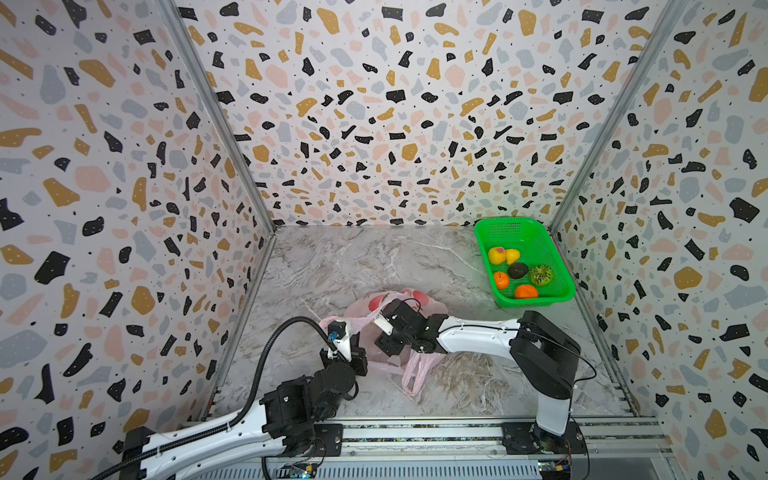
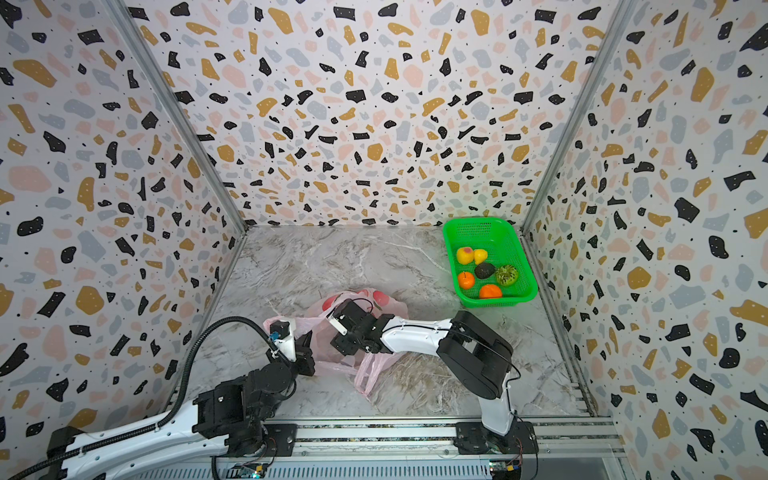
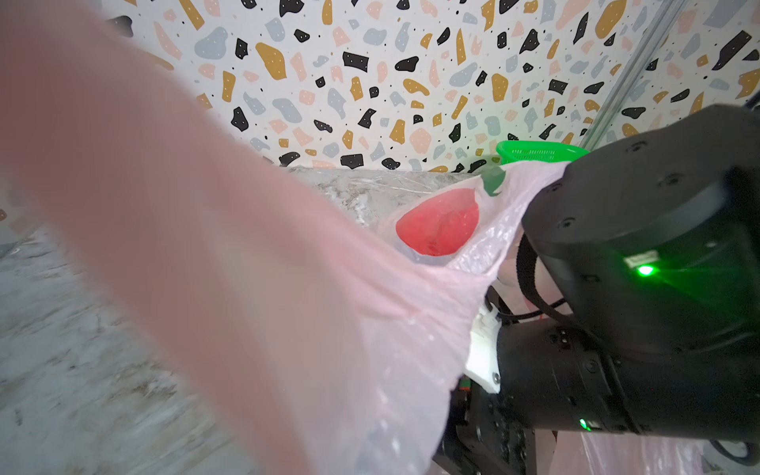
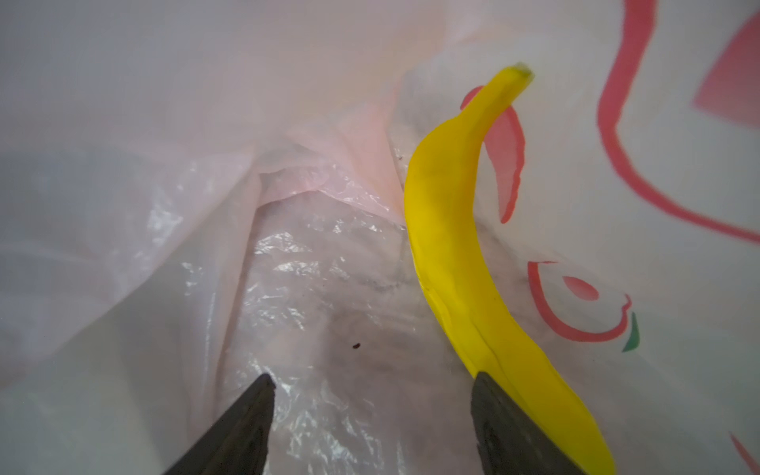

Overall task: Untie the knot of the plastic bag and take out the fruit
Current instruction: 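Push the right gripper deeper into the bag along the yellow banana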

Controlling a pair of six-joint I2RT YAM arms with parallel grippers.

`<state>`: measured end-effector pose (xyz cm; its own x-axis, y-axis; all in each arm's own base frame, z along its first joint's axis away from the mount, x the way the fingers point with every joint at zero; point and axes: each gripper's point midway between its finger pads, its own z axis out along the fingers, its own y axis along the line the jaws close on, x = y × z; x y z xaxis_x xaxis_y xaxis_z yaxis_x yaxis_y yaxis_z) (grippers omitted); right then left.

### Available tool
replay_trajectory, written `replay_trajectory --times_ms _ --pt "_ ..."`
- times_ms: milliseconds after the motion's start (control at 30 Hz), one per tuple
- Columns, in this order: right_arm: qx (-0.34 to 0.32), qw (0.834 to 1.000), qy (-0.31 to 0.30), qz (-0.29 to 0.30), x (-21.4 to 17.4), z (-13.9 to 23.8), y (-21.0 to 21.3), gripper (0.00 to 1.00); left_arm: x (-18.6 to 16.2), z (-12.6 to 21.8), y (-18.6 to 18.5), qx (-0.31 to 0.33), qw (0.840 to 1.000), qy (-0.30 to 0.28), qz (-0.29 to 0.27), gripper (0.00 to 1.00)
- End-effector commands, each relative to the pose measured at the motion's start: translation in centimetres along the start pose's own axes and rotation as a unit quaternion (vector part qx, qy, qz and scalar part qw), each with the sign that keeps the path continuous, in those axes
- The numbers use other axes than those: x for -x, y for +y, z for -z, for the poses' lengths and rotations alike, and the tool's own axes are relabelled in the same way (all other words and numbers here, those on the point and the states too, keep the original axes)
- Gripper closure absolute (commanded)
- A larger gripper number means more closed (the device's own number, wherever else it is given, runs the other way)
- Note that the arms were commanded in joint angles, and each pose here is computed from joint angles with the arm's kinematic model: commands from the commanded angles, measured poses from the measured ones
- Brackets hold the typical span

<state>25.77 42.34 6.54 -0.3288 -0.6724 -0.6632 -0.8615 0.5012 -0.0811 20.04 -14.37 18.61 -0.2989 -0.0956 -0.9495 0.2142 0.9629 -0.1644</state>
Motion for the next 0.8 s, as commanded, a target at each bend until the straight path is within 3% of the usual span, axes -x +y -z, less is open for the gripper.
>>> replay_trajectory --times_ms 0,300,567,767 --pt "-0.026 0.999 -0.025 0.012 1.6 -0.2 -1.5 0.23 -0.6 0.0 0.3 0.006 1.0 0.004 0.002 1.0" --pt "-0.051 0.997 -0.044 0.034 1.7 -1.5 -2.9 0.21 -0.7 0.1 0.7 0.009 1.0 0.004 0.001 1.0" --pt "-0.085 0.992 -0.077 0.049 2.1 -2.7 -3.8 0.1 -0.9 0.1 0.5 0.001 1.0 0.006 0.004 1.0" --pt "-0.093 0.989 -0.091 0.066 2.5 -3.8 -4.2 0.09 -0.8 0.2 0.4 -0.007 1.0 0.004 0.009 1.0"
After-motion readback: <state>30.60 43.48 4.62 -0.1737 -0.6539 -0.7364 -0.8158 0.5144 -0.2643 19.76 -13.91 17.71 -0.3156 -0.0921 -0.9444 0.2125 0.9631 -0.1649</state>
